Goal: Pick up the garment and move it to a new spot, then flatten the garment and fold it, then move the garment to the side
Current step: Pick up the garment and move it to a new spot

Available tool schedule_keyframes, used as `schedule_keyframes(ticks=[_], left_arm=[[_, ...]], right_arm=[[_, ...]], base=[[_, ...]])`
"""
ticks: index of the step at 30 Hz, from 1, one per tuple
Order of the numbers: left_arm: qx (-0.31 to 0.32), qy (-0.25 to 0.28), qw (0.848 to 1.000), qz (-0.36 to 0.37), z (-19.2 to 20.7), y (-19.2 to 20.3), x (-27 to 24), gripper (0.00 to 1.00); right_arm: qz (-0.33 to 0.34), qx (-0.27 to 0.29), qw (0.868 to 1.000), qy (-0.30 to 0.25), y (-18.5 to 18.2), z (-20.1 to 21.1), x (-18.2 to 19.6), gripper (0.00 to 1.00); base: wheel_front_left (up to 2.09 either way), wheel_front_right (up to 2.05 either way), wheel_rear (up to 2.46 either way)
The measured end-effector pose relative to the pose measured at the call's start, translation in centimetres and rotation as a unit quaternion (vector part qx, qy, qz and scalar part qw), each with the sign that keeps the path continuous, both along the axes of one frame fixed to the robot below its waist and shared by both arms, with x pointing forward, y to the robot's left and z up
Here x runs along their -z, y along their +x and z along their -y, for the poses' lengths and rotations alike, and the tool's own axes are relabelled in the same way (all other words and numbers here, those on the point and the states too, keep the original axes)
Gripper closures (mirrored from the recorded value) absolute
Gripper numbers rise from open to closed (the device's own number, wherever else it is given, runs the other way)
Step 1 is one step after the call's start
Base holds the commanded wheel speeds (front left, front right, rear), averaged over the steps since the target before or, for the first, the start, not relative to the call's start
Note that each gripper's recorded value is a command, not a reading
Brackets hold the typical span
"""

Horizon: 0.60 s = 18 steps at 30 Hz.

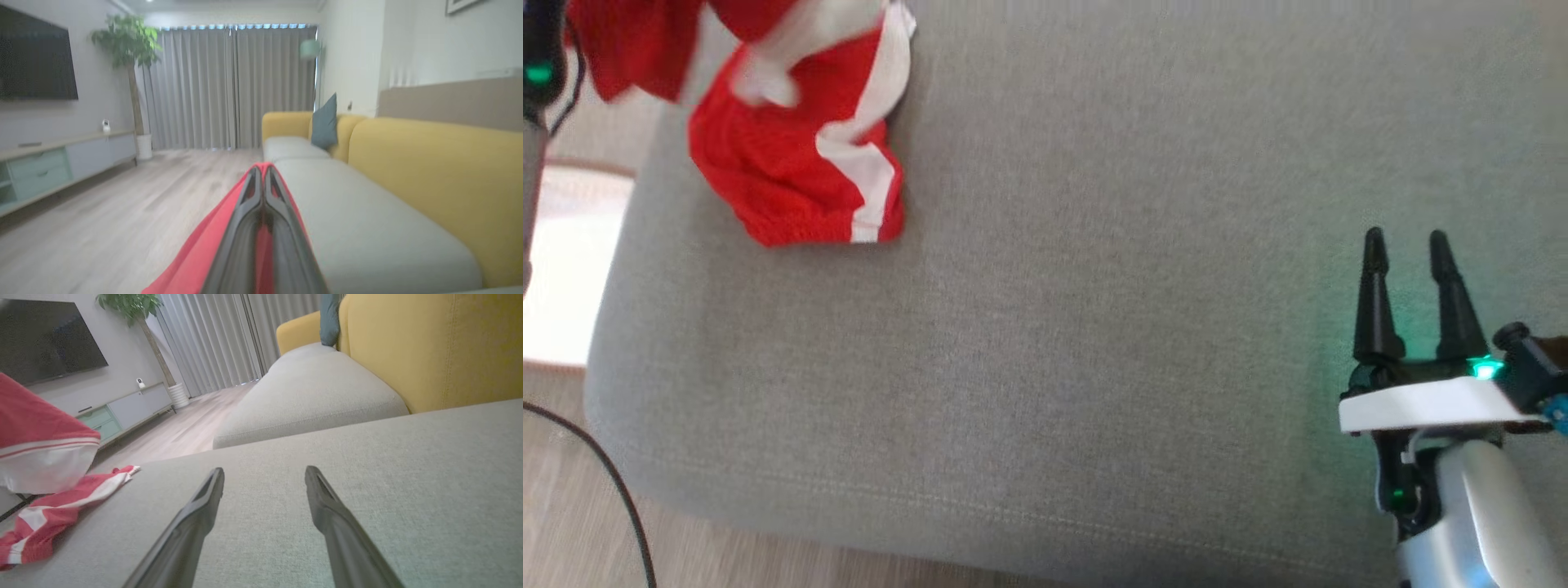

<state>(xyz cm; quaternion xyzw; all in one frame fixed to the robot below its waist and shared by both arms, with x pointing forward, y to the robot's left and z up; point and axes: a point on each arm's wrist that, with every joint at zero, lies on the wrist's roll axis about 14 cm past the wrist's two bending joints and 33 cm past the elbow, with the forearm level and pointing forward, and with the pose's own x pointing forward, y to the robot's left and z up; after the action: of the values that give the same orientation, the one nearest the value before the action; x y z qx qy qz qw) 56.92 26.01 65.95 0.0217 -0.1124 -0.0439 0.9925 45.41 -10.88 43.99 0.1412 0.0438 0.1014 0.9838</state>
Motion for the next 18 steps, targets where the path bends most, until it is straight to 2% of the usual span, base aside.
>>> schedule_keyframes(ticks=[4,8,13,18], left_arm=[[0.020,-0.004,0.995,0.098,1.9,-2.3,-7.3,1.00],[0.039,-0.003,0.988,0.148,4.1,-4.3,-11.2,1.00],[0.064,-0.002,0.986,0.156,7.8,-5.1,-12.9,1.00],[0.107,-0.011,0.985,0.132,12.7,-4.9,-11.8,1.00]], right_arm=[[0.018,-0.001,1.000,0.014,-0.7,-0.2,-2.0,0.00],[0.038,0.008,0.999,0.026,-1.4,0.4,-4.0,0.00],[0.059,0.038,0.997,0.033,-2.1,2.5,-5.7,0.00],[0.074,0.079,0.993,0.035,-2.9,5.5,-6.8,0.00]], base=[[0.00,0.00,0.00],[0.00,0.00,0.00],[0.00,0.00,0.00],[0.00,0.00,0.00]])
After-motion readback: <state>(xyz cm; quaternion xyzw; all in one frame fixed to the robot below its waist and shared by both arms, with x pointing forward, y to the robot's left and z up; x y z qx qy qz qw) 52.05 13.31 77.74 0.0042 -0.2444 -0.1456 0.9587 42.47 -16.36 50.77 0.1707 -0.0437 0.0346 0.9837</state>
